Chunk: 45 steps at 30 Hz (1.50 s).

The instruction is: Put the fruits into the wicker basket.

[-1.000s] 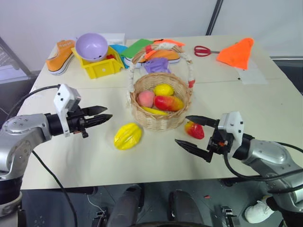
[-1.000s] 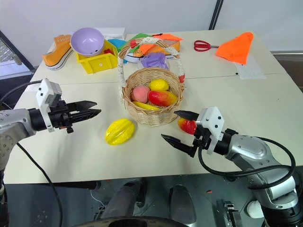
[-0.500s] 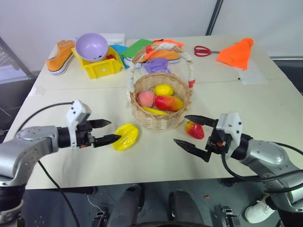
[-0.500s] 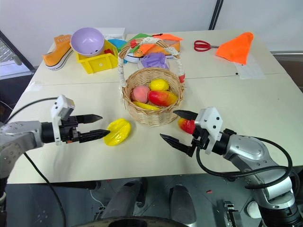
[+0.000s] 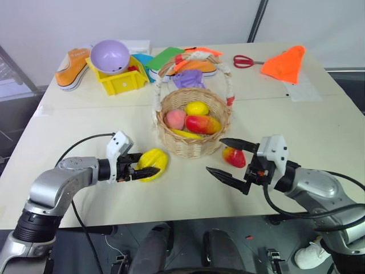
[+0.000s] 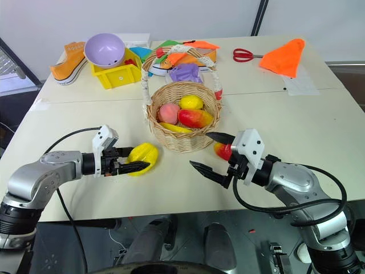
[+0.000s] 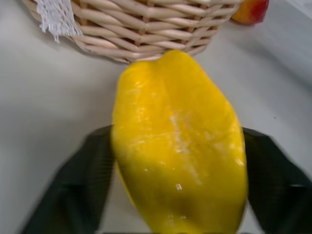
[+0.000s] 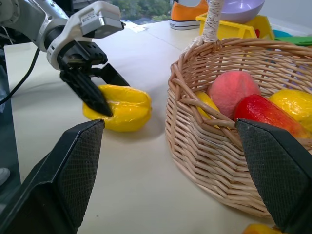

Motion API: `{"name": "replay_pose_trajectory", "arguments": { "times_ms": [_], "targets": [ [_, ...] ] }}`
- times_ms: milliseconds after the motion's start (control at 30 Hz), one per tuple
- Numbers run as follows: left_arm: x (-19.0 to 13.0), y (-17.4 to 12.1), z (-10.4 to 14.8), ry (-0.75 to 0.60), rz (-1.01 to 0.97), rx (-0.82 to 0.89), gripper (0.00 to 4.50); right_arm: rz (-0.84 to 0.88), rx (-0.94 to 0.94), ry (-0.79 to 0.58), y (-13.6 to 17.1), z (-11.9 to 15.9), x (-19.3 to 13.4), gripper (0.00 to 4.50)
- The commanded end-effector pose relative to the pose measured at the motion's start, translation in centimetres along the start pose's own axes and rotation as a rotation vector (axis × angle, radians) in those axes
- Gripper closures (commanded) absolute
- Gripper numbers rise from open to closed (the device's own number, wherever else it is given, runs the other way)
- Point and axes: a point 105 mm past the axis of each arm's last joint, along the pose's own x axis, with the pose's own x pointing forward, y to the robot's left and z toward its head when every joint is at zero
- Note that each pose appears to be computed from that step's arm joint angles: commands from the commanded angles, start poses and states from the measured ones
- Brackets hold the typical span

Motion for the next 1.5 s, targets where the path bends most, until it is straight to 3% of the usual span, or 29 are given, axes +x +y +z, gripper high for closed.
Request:
{"name": "replay_pose_trajectory", "arguments": {
  "times_ms": [33, 200, 300, 433, 567, 700, 800, 867, 900, 967, 1000, 1167, 1333, 1500],
  "targets": [
    [-0.8, 0.4, 0.5, 0.0, 0.026, 0.033, 2.56, 0.006, -0.04, -0.036, 0.2, 1.1, 0.1, 0.0],
    [-2.7, 1.1, 1.5, -0.05, 0.071, 0.027, 2.56, 0.006, -0.047, -0.037, 0.2, 1.2, 0.2, 0.0],
    [-5.0, 1.0, 3.9, -0.14, 0.082, 0.026, 2.56, -0.001, -0.056, -0.035, -0.1, 1.4, 0.1, 0.0],
    [-6.6, -1.6, 9.3, -0.29, -0.011, 0.103, 2.56, -0.021, -0.077, -0.027, -1.0, 1.9, -0.5, 0.0],
    [-3.4, -3.4, 13.3, -0.365, -0.035, 0.245, 2.56, -0.068, -0.07, -0.049, -2.5, 2.9, -1.2, 0.0],
    [1.0, -3.8, 14.9, -0.355, 0.008, 0.341, 2.56, -0.089, -0.064, -0.034, -3.0, 3.0, -1.7, 0.0],
    [3.3, -3.8, 15.1, -0.34, 0.018, 0.381, 2.56, -0.103, -0.063, -0.027, -3.1, 3.0, -2.0, 0.0],
    [4.6, -3.3, 14.9, -0.317, 0.032, 0.399, 1.6, -0.117, -0.064, -0.021, -3.0, 2.9, -2.2, 0.0],
    [4.8, -3.2, 15.0, -0.317, 0.027, 0.405, 1.32, -0.127, -0.057, -0.012, -3.0, 2.7, -2.3, 0.0],
    [4.8, -3.3, 15.5, -0.338, 0.012, 0.408, 0.26, -0.157, -0.035, 0.058, -3.2, 1.4, -2.6, 0.0],
    [4.6, -3.4, 15.7, -0.351, -0.002, 0.409, 0.04, -0.17, -0.028, 0.099, -3.2, 0.5, -2.8, 0.0],
    [3.0, -4.1, 15.4, -0.406, -0.1, 0.43, 0.04, -0.284, 0.003, 0.206, -4.4, -2.9, -2.9, 0.0],
    [1.7, -5.2, 11.6, -0.312, -0.217, 0.448, 0.04, -0.37, 0.018, 0.265, -5.5, -5.7, -3.1, 0.0],
    [1.3, -6.5, 9.3, -0.264, -0.283, 0.423, 0.04, -0.403, 0.083, 0.266, -6.1, -7.5, -2.7, 0.0]
  ]
}}
